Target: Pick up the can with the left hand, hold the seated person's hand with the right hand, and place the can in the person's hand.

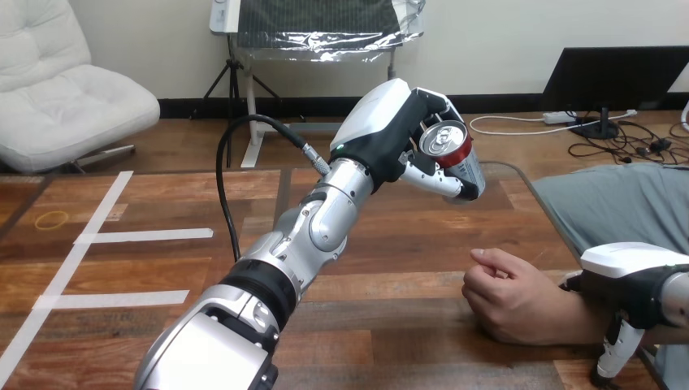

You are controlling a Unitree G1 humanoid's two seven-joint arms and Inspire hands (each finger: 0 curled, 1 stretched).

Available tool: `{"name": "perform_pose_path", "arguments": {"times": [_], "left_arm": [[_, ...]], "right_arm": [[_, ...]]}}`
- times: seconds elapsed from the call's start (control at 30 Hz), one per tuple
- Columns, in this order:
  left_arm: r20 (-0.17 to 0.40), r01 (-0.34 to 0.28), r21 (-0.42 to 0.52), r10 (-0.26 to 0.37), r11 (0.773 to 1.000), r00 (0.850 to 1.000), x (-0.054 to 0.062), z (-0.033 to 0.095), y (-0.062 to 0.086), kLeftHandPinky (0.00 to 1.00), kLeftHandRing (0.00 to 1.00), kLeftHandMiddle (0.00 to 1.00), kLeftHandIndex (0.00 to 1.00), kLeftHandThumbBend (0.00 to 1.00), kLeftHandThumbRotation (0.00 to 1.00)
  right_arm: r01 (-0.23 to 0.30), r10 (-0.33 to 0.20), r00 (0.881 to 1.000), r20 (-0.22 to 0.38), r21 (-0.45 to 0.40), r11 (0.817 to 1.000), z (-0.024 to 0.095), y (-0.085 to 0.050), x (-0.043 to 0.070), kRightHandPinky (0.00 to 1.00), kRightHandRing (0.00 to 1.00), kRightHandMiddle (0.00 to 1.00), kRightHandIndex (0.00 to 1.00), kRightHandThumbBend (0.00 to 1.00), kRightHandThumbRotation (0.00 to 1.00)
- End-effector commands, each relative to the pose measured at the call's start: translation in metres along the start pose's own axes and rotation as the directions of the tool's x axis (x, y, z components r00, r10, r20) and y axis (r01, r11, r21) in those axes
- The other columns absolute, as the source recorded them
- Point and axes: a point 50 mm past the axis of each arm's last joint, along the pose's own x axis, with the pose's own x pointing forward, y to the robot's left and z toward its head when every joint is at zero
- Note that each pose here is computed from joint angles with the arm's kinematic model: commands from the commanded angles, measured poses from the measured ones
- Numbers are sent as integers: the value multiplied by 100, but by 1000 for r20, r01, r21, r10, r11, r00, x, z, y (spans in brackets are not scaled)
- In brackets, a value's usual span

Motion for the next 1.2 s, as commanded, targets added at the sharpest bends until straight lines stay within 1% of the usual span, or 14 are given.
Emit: {"name": "perform_pose_path", "arguments": {"times": [0.0,0.23,0.33,0.53,0.67,0.73,0.87,1.07,1.17], "left_arm": [[91,-56,7,56,998,994,11,20,20,38,43,48,50,60,0],[93,-55,7,54,998,994,11,20,20,37,42,48,50,60,0],[92,-52,4,52,999,994,11,20,20,37,42,48,50,60,0],[91,-48,0,48,999,995,11,20,20,38,42,49,50,60,0],[91,-46,5,46,999,995,11,20,20,38,43,49,50,60,0],[92,-46,7,45,999,995,11,19,20,38,43,49,50,60,0],[93,-47,9,46,999,995,11,20,20,38,42,48,50,60,0],[95,-47,10,45,999,994,11,20,21,37,42,48,50,60,0],[93,-47,11,45,999,995,11,19,21,37,42,48,50,60,0]], "right_arm": [[99,-99,995,-5,-19,995,5,-29,-1,93,94,93,89,75,16],[92,-93,995,-22,-36,995,5,-29,-1,90,92,92,88,75,15],[83,-85,995,-42,-48,995,5,-29,0,87,89,90,87,75,16],[47,-51,994,-99,-42,998,5,-28,0,84,87,88,87,73,18],[29,-35,988,-149,-41,999,4,-27,0,82,86,87,86,72,20],[24,-31,986,-165,-43,999,4,-27,0,80,85,86,85,72,21],[0,-9,978,-208,-46,999,1,-25,1,77,83,85,85,72,22],[-17,10,970,-241,-25,1000,-2,-22,3,74,82,86,83,72,22],[-23,17,971,-240,-23,999,-2,-22,3,74,82,86,83,72,21]]}}
